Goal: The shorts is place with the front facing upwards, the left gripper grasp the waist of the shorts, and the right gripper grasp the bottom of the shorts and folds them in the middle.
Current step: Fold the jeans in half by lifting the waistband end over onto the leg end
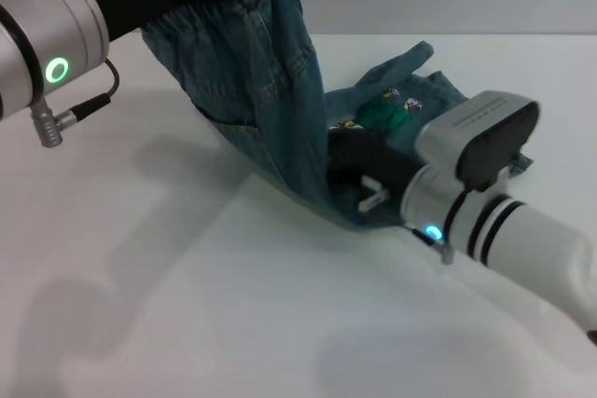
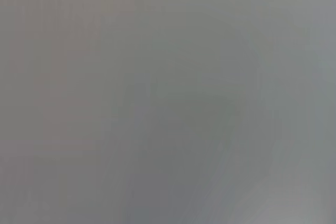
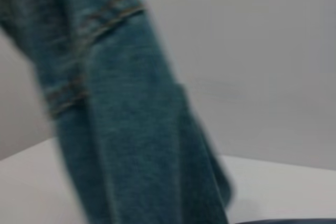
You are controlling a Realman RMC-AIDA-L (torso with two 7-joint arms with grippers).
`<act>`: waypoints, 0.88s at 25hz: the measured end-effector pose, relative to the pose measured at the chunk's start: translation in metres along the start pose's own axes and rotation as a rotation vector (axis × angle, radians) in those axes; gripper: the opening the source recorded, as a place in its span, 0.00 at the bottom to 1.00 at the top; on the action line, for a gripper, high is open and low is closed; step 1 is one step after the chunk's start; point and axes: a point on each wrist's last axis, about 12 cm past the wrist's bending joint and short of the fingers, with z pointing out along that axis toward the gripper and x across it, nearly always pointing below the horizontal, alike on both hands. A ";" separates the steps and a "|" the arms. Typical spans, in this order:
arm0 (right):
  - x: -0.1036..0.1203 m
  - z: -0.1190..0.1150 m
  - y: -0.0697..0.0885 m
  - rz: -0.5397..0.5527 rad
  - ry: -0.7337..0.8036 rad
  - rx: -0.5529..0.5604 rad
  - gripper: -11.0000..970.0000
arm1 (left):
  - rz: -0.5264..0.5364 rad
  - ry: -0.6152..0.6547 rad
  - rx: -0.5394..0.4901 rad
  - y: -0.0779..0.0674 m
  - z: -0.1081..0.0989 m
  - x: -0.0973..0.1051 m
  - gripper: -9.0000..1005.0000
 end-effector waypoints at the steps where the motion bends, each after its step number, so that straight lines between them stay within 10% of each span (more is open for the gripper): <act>1: 0.000 0.001 0.006 0.000 0.005 -0.022 0.01 | 0.002 0.000 0.002 0.000 0.000 0.000 0.08; 14: -0.003 0.010 0.059 -0.034 0.011 -0.220 0.01 | -0.005 0.005 0.011 -0.001 0.002 0.003 0.10; 22: 0.005 -0.009 -0.002 0.039 -0.017 0.005 0.01 | 0.002 0.016 0.020 -0.004 0.001 0.007 0.11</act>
